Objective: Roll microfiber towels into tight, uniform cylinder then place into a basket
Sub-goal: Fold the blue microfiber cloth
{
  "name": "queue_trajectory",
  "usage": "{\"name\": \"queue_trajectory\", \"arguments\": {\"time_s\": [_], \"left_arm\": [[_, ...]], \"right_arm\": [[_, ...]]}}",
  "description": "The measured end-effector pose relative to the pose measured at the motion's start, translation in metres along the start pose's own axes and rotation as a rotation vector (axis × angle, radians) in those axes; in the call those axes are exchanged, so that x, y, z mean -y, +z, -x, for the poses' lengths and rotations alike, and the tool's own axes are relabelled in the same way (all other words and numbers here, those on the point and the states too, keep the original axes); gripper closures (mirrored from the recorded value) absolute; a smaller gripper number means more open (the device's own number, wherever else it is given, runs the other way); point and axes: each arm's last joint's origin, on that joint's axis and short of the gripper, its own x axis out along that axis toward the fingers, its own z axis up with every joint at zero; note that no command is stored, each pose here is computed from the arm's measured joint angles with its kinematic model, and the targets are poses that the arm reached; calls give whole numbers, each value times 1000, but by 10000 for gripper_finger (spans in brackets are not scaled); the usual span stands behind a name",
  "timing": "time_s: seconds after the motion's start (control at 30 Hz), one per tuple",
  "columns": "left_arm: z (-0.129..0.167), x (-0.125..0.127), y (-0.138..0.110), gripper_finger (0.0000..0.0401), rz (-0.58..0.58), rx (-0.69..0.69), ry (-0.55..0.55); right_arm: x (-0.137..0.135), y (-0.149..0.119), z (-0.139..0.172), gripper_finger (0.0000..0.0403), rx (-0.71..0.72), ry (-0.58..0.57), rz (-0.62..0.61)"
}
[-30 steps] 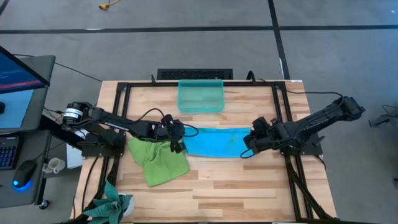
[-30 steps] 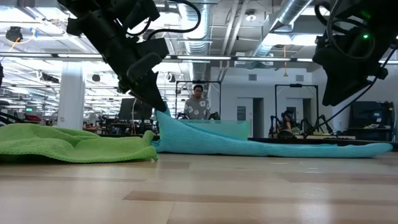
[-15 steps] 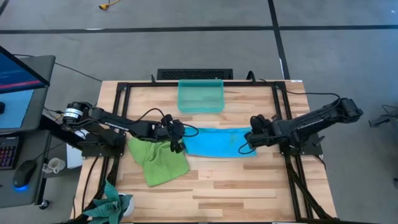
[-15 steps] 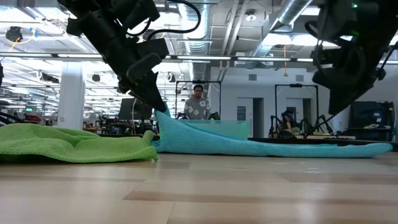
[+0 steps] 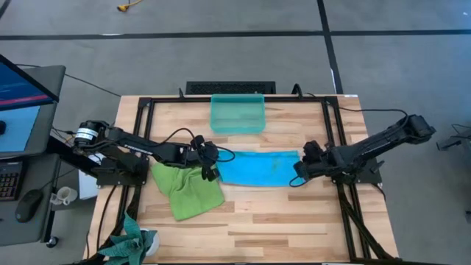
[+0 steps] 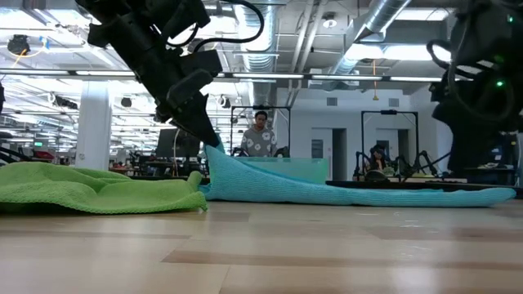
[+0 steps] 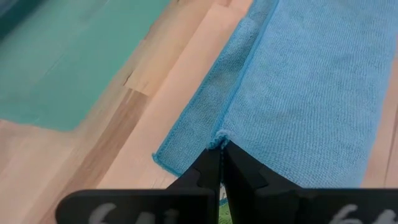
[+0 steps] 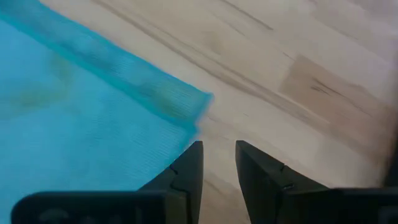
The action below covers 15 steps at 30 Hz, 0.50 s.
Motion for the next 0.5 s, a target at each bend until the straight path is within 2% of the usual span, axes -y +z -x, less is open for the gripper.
{"name": "queue_trajectory", "arguments": {"time_s": [0.17,0.27,0.5], "left_arm": [[0,0,0,400,0,-1,0],[0,0,0,400,-1,0,0],[0,1,3,400,-9,28,-4]], "right_arm": [[-5,6,5,286,89,160,11],[-10,10,6,281,135,214,29],[-14,10,-4,247,96,169,136]]}}
